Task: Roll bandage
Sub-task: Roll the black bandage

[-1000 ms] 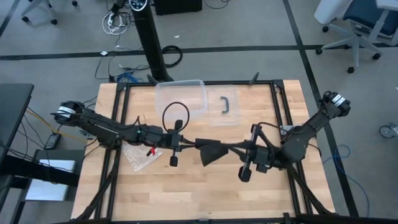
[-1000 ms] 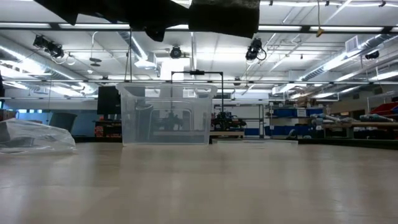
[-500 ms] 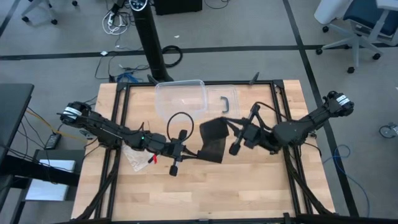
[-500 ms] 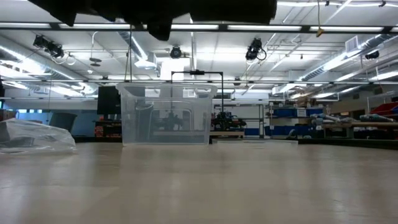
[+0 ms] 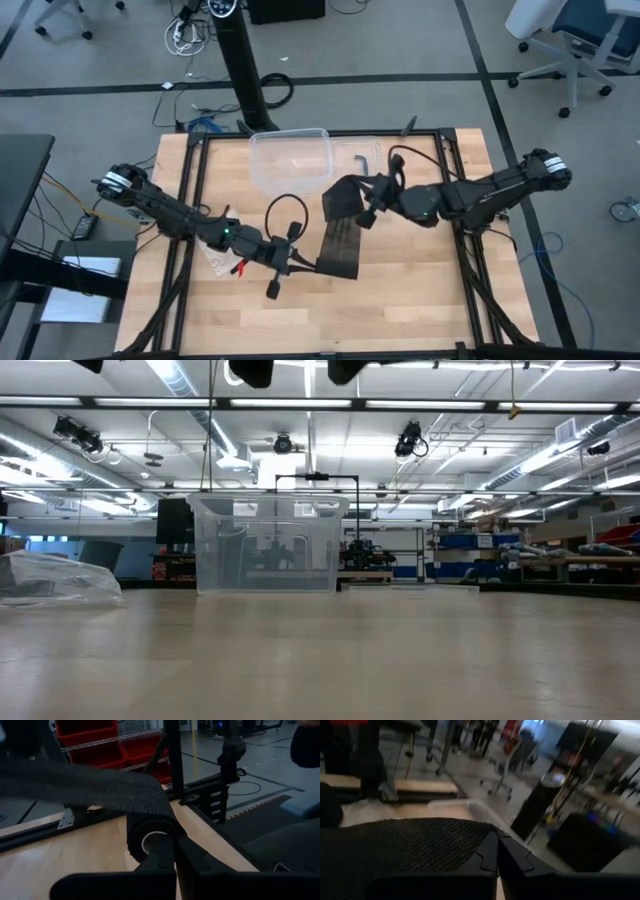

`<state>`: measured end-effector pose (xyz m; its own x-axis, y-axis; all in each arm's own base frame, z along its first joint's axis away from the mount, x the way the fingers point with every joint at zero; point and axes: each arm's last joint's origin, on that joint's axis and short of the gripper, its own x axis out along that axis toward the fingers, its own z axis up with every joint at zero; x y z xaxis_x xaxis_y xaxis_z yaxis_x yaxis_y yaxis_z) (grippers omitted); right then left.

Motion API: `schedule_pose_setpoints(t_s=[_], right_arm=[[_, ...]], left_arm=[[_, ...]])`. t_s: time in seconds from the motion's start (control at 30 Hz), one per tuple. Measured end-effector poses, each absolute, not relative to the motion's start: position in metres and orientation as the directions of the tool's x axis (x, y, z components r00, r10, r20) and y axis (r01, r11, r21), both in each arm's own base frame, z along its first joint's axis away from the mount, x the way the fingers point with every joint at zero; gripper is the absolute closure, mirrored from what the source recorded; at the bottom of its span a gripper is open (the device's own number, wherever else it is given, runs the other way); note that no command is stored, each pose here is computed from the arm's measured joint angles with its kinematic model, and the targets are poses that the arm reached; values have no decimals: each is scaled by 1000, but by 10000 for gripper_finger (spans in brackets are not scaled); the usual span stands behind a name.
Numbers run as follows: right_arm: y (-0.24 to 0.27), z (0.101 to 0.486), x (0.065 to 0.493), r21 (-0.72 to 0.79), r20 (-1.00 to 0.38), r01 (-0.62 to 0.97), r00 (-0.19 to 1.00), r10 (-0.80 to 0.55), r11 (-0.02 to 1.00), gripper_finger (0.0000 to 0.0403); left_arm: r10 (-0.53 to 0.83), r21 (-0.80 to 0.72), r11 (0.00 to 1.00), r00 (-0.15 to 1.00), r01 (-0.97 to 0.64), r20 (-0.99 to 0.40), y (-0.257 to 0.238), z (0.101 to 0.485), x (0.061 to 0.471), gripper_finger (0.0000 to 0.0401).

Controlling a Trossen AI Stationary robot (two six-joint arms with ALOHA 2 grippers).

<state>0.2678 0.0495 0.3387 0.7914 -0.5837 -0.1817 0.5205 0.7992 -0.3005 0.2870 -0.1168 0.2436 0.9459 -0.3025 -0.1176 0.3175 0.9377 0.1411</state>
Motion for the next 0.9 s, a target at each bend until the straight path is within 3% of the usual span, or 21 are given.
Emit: schedule_pose_setpoints(t_s=[0.3, 0.9], right_arm=[[41, 327, 269, -267, -272, 504, 779, -566, 822, 354], [39, 339, 264, -281, -216, 513, 790, -574, 811, 232]], left_arm=[[-323, 156, 929, 941, 335, -97, -124, 252, 288, 401], [-389, 130, 909, 918, 396, -81, -137, 254, 282, 401]])
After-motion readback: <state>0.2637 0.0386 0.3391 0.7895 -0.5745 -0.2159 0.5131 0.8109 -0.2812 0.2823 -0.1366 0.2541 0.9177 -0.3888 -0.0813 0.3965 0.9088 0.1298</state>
